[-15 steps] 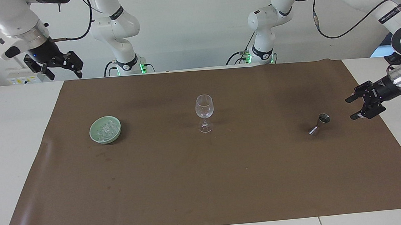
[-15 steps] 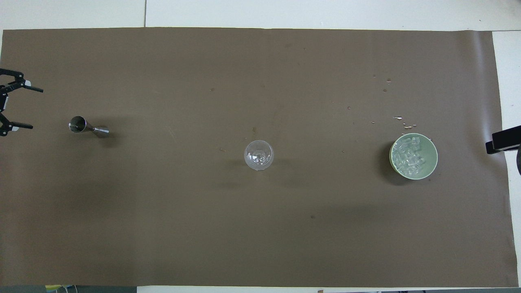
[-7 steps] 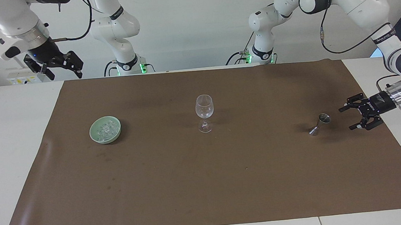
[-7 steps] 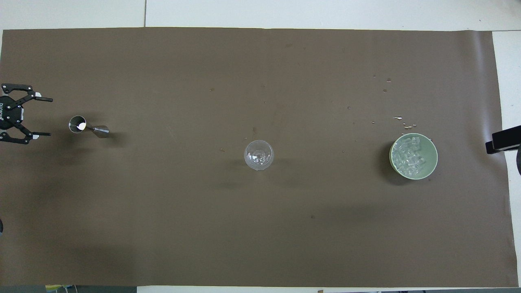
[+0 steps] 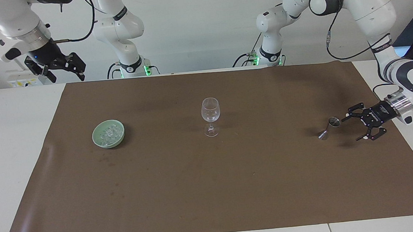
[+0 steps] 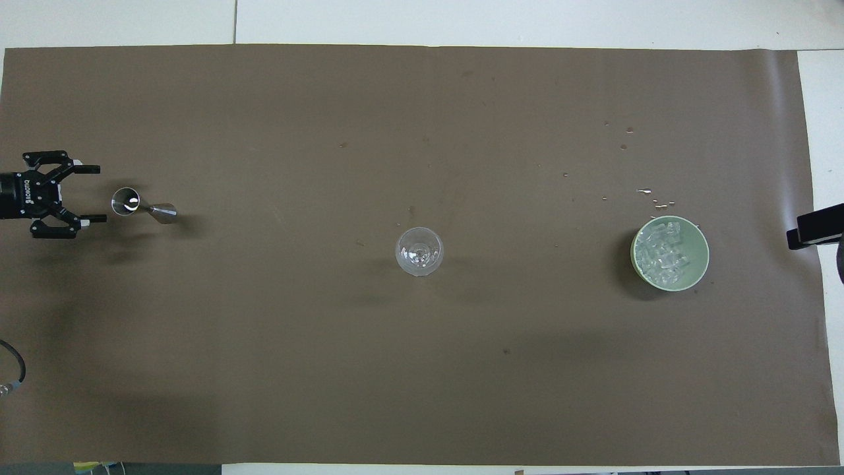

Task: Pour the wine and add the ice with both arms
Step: 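Close the left gripper around the silver jigger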

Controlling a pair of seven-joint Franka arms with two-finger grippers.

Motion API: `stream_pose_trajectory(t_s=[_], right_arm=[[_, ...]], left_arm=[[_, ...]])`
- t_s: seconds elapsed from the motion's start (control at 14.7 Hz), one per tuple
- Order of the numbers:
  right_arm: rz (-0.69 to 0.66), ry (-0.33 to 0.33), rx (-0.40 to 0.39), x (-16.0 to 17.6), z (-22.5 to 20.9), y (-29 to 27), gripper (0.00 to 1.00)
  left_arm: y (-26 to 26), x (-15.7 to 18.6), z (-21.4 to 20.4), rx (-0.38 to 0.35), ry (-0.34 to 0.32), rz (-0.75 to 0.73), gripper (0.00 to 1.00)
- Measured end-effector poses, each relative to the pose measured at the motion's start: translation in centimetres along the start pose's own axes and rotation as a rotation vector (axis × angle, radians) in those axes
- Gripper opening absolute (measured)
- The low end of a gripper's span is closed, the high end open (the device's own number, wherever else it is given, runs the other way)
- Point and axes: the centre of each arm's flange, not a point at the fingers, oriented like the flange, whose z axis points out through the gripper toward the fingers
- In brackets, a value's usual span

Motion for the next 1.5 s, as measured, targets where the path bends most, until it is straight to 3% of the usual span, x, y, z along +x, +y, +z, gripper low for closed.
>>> stream_pose_trajectory(t_s=[0.55, 1.16, 1.5], right_arm=[[0.000, 0.000, 0.000, 0.0, 0.0, 0.0, 1.00], [0.000, 0.000, 0.000, 0.0, 0.0, 0.0, 1.00], [0.000, 0.000, 0.000, 0.0, 0.0, 0.0, 1.00]], left_arm=[[-4.8, 2.4, 3.2, -0.075, -0.137, 0.076, 1.00], [-6.1, 2.0, 6.8, -0.145, -0.192, 0.029, 0.98], [-6.1, 1.6, 6.6, -0.168, -0.209, 0.025, 0.89]])
